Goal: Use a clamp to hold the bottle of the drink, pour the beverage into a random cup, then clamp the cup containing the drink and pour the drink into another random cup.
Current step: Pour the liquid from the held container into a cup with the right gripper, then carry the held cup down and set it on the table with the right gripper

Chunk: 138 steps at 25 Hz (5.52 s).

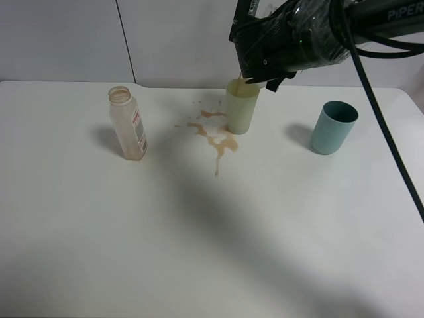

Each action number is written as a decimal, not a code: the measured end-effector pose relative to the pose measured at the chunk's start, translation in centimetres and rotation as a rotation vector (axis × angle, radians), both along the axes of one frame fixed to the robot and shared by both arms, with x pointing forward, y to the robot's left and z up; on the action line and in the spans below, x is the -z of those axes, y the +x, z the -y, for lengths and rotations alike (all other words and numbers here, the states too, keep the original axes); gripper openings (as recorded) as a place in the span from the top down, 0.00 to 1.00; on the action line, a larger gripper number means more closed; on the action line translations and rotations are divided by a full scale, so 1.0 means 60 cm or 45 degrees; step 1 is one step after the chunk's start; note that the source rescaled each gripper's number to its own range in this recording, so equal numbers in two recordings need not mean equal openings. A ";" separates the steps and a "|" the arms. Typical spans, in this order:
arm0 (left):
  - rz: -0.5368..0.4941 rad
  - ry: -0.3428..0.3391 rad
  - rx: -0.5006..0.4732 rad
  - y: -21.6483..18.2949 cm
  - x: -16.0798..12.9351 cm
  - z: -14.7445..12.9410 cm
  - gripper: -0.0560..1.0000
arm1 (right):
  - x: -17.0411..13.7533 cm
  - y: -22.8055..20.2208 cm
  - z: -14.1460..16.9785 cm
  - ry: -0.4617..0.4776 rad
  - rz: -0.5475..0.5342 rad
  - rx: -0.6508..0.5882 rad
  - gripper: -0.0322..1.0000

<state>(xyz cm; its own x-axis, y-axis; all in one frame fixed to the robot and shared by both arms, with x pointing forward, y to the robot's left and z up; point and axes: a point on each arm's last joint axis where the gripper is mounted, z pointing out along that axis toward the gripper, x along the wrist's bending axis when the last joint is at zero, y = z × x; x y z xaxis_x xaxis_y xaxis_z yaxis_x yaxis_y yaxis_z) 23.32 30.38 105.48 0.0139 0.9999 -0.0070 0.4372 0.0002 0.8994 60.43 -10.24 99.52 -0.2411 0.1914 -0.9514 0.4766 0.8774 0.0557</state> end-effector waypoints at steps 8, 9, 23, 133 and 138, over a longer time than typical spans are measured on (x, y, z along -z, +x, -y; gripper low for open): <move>0.000 0.000 0.000 0.000 0.000 0.000 0.00 | -0.002 -0.002 0.005 -0.055 -0.008 0.026 0.97; 0.000 0.000 0.000 0.000 0.000 0.000 0.00 | -0.002 -0.002 0.005 -0.065 -0.011 0.028 0.97; 0.000 0.000 0.000 0.000 0.000 0.000 0.00 | -0.005 -0.004 0.006 -0.185 -0.052 0.013 0.97; 0.000 0.000 0.000 0.000 0.000 0.000 0.00 | 0.118 -0.276 -0.009 1.733 -0.510 -0.785 0.97; 0.000 0.000 0.000 0.000 0.000 0.000 0.00 | 0.166 -0.270 -0.021 1.775 -0.537 -0.795 0.97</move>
